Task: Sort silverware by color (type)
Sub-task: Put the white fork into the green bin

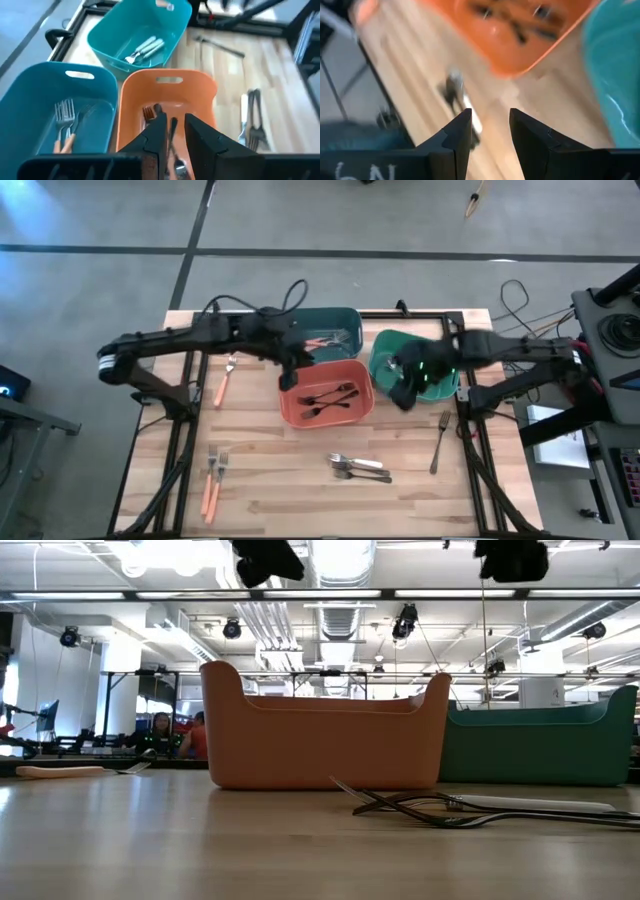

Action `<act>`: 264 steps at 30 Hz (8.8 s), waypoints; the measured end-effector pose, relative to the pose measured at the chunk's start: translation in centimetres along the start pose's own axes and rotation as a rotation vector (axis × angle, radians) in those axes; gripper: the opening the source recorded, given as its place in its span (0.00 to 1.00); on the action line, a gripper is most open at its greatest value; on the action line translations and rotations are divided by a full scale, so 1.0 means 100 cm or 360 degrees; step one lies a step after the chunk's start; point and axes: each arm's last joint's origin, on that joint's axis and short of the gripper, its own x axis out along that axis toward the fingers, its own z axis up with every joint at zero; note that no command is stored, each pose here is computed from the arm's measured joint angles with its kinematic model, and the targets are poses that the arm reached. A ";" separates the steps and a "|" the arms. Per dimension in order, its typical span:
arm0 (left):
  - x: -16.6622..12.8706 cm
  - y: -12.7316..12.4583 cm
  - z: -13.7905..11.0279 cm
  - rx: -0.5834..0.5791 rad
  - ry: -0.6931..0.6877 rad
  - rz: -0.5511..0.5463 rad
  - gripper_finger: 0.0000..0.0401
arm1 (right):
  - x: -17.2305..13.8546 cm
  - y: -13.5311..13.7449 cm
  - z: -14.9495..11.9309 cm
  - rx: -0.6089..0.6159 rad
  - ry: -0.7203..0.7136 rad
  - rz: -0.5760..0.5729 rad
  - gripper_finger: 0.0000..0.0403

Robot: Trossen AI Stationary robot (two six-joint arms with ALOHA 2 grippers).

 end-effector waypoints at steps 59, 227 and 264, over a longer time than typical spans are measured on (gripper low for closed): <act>-0.044 -0.007 -0.036 -0.0344 -0.0343 0.0025 0.12 | 0.228 0.023 -0.132 -0.1213 -0.0129 -0.0069 0.23; -0.045 -0.005 -0.034 -0.0422 -0.0383 0.0094 0.12 | 0.176 -0.015 -0.116 -0.0960 -0.0043 -0.0105 0.02; -0.045 -0.006 -0.032 -0.0345 -0.0420 0.0098 0.12 | 0.191 0.032 -0.086 -0.1001 0.0554 -0.0193 0.38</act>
